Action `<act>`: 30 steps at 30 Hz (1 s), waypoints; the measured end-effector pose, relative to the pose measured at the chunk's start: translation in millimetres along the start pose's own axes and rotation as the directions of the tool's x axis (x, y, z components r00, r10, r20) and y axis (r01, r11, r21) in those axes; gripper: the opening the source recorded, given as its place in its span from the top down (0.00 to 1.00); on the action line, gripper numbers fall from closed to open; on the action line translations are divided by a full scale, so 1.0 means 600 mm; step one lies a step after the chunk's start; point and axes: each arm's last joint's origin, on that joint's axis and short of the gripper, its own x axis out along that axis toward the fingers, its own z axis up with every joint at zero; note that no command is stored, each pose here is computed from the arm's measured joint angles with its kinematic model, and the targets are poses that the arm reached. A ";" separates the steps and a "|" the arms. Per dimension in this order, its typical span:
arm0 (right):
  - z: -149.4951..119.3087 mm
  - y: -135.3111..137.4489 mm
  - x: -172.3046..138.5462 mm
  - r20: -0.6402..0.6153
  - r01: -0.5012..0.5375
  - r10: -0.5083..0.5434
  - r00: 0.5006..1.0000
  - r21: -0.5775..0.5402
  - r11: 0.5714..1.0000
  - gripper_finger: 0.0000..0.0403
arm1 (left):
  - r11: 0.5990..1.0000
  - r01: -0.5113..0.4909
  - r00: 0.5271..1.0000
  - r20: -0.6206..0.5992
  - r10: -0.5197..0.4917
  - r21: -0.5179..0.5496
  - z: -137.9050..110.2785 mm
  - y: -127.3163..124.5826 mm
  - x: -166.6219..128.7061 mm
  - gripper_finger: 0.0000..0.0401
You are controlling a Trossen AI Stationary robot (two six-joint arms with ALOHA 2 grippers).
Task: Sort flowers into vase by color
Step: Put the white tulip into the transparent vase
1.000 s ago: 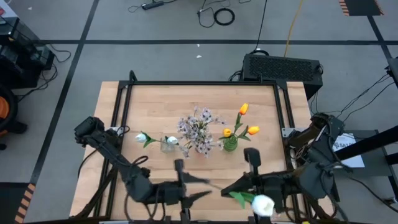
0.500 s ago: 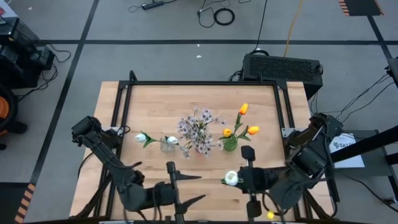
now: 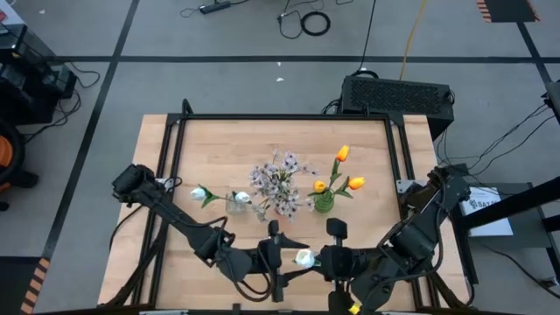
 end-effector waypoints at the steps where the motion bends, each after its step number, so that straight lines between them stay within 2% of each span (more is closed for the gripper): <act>1: -0.002 0.002 0.003 -0.005 -0.001 0.001 1.000 0.000 1.000 0.98 | 1.000 0.011 1.000 0.000 -0.011 -0.001 0.000 0.000 0.000 0.35; 7: -0.006 0.006 0.020 -0.017 0.013 -0.013 1.000 -0.006 1.000 0.98 | 0.993 0.120 0.993 0.018 -0.120 -0.003 0.005 -0.008 -0.001 0.36; 13: -0.002 0.002 0.022 0.003 0.038 -0.038 0.999 0.002 0.999 0.98 | 0.986 0.166 0.986 0.010 -0.166 0.008 0.005 -0.009 -0.001 0.46; 17: -0.002 0.002 0.023 0.001 0.035 -0.035 0.999 0.001 0.999 0.98 | 0.985 0.167 0.986 0.011 -0.168 0.052 0.005 -0.009 -0.001 0.54; 24: -0.003 0.002 0.023 -0.001 0.034 -0.034 0.999 -0.001 0.999 0.98 | 0.986 0.157 0.987 0.014 -0.158 0.053 0.006 -0.006 0.001 0.68; 30: -0.002 0.002 0.023 0.001 0.036 -0.036 0.999 -0.002 0.999 0.98 | 0.987 0.150 0.988 0.018 -0.151 0.058 0.007 -0.002 0.004 0.76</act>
